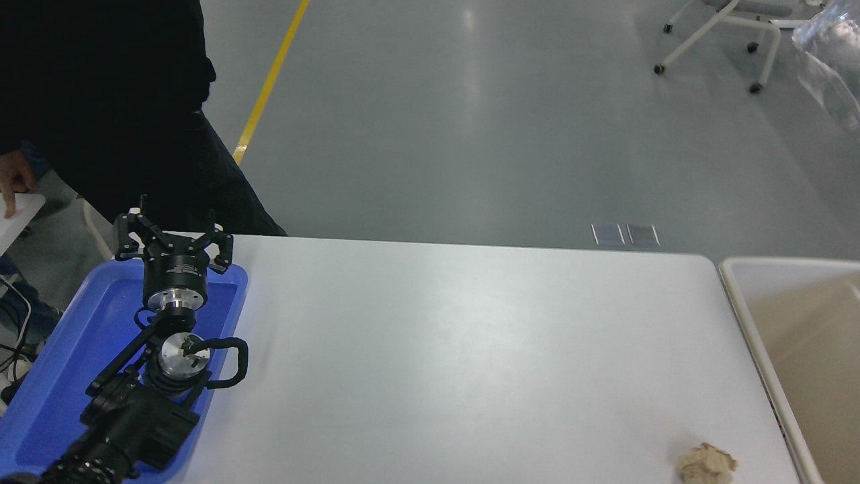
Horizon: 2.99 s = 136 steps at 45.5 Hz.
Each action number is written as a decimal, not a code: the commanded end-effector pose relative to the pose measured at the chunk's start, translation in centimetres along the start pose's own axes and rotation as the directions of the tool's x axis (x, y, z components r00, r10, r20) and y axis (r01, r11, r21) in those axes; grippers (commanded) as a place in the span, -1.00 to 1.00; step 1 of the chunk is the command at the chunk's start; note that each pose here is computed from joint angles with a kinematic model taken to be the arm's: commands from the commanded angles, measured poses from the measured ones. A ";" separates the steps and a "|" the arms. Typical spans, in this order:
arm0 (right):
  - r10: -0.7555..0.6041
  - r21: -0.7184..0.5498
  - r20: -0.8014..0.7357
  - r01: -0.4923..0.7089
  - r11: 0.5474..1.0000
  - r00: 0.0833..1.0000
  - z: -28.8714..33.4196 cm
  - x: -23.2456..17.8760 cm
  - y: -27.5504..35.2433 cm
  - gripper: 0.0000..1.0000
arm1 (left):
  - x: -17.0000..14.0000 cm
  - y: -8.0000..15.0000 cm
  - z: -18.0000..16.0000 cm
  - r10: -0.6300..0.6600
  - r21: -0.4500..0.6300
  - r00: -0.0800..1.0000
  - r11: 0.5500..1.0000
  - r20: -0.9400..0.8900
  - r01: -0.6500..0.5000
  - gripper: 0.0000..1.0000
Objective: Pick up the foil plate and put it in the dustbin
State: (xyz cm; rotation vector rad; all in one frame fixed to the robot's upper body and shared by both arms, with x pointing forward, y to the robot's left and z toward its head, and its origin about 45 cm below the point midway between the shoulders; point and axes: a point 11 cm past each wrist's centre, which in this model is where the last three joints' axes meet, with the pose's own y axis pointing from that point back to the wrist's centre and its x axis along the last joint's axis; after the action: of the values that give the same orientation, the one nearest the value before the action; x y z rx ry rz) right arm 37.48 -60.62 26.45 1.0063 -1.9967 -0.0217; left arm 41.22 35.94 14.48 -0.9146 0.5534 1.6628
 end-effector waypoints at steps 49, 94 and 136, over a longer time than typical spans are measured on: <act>-0.036 -0.341 0.023 0.042 0.939 0.999 23.0 -10.1 1.7 -1.00 | 0.0 0.0 -0.1 0.000 0.001 1.000 1.000 -0.001 0.000 0.98; -0.055 -0.295 0.076 0.075 0.953 0.996 21.1 -6.3 0.4 1.00 | -0.1 0.0 -0.1 -0.001 0.001 1.000 1.000 -0.001 0.001 0.98; -0.331 0.118 -0.287 0.376 0.919 0.899 -2.4 -2.7 1.8 1.00 | -0.1 0.0 -0.1 -0.001 0.001 1.000 1.000 -0.001 0.001 0.98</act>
State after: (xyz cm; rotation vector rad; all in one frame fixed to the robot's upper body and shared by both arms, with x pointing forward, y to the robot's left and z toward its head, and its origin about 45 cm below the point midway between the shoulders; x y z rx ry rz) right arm 37.12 -59.45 22.09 1.3043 -1.7581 -0.1015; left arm 41.22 35.90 14.47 -0.9153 0.5540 1.6623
